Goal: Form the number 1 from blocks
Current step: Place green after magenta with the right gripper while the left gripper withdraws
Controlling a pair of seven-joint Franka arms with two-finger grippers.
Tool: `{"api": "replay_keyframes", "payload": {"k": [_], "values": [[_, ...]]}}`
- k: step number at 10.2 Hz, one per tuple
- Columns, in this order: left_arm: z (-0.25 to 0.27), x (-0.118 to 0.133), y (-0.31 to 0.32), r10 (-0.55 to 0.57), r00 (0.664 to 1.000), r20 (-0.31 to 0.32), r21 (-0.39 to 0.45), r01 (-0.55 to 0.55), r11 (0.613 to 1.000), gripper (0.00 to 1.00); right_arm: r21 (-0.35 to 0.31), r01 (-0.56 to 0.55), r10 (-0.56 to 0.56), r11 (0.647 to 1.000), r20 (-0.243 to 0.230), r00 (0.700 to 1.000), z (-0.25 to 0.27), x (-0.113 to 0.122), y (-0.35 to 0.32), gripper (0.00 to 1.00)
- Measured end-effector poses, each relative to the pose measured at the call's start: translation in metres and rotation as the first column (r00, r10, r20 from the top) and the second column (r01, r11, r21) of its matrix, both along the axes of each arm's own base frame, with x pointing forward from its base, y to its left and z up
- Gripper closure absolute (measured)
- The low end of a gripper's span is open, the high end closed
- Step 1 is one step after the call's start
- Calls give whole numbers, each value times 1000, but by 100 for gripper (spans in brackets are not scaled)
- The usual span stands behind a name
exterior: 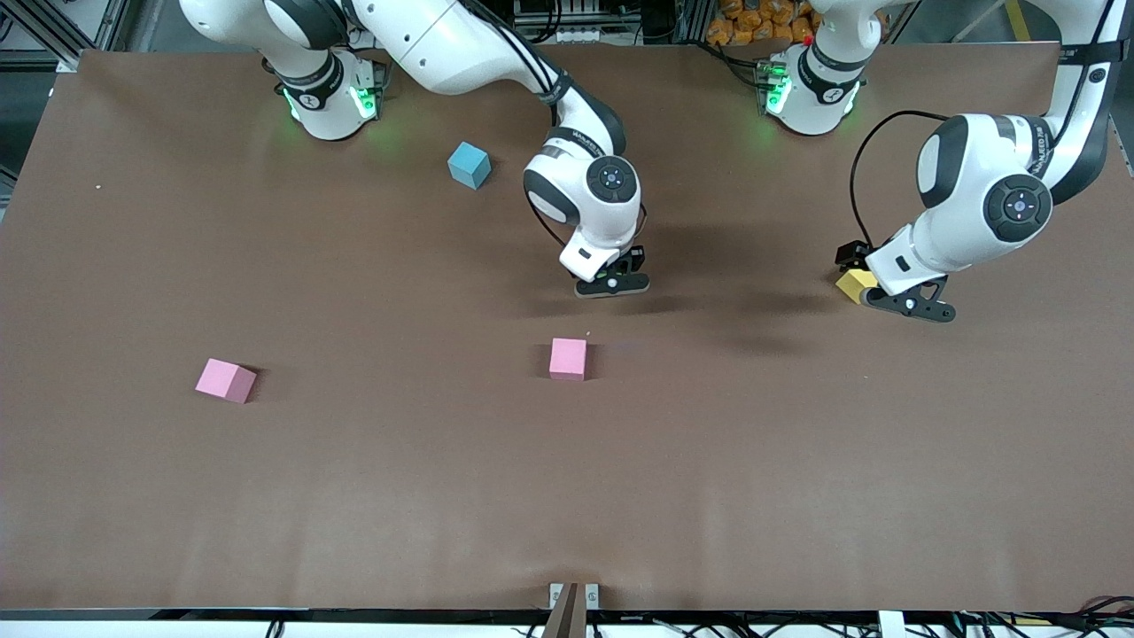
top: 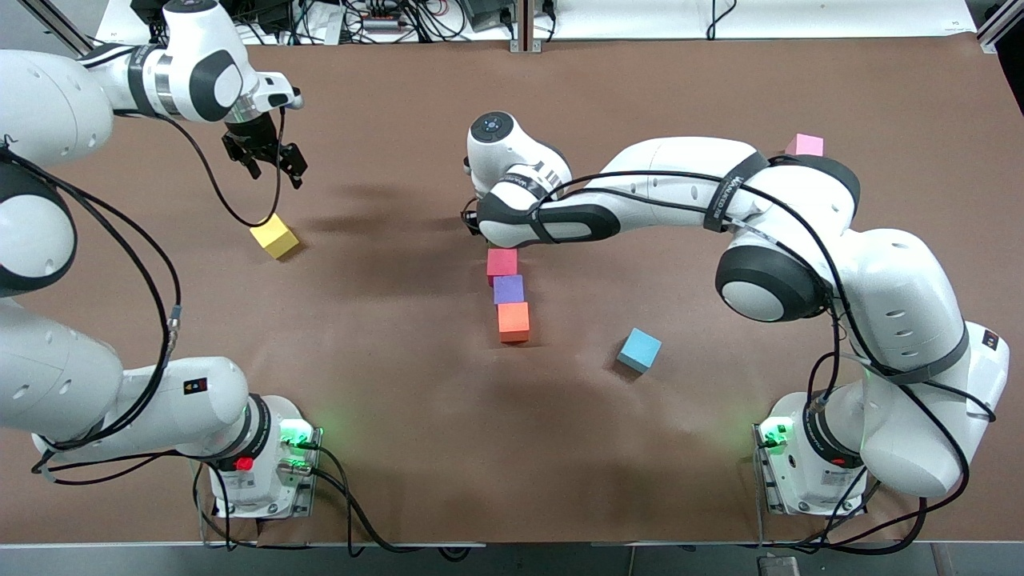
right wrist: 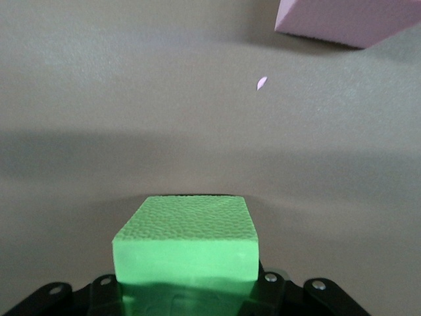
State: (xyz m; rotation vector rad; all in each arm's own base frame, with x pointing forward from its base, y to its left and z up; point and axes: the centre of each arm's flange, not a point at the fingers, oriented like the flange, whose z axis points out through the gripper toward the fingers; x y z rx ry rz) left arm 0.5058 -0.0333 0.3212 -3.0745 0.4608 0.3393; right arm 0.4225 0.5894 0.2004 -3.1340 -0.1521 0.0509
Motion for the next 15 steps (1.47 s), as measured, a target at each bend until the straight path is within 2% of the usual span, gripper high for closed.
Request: {"api": "replay_keyframes", "payload": {"k": [2,4,8,9,11,13,14,15], "values": [[-16,0,26,-108,994,-29,-24,108,994,0,-13,-2,2,1000,-9,1000,-8,-3,-1,39],[-34,1,40,-201,979,-28,-33,200,979,0,-13,0,0,1000,-9,1000,-8,-6,1,39],[-58,-9,37,-220,975,-20,-43,219,975,0,-13,-4,4,1000,-9,1000,-8,-16,8,39],[-51,-3,37,-192,981,2,-31,192,981,0,-14,-4,4,1000,-10,1000,-8,-17,8,39],[-19,20,37,-16,997,81,11,16,1000,0,-14,1,-1,1000,-10,1000,-8,-17,8,38],[17,39,35,95,985,141,31,-101,994,0,-12,11,-11,1000,-7,1000,-7,-19,9,19],[35,44,40,137,978,158,35,-144,989,0,-3,16,-16,1000,2,1000,0,-17,10,5],[51,46,49,193,965,178,17,-199,980,0,8,25,-25,1000,16,1000,12,-10,8,0]]}}
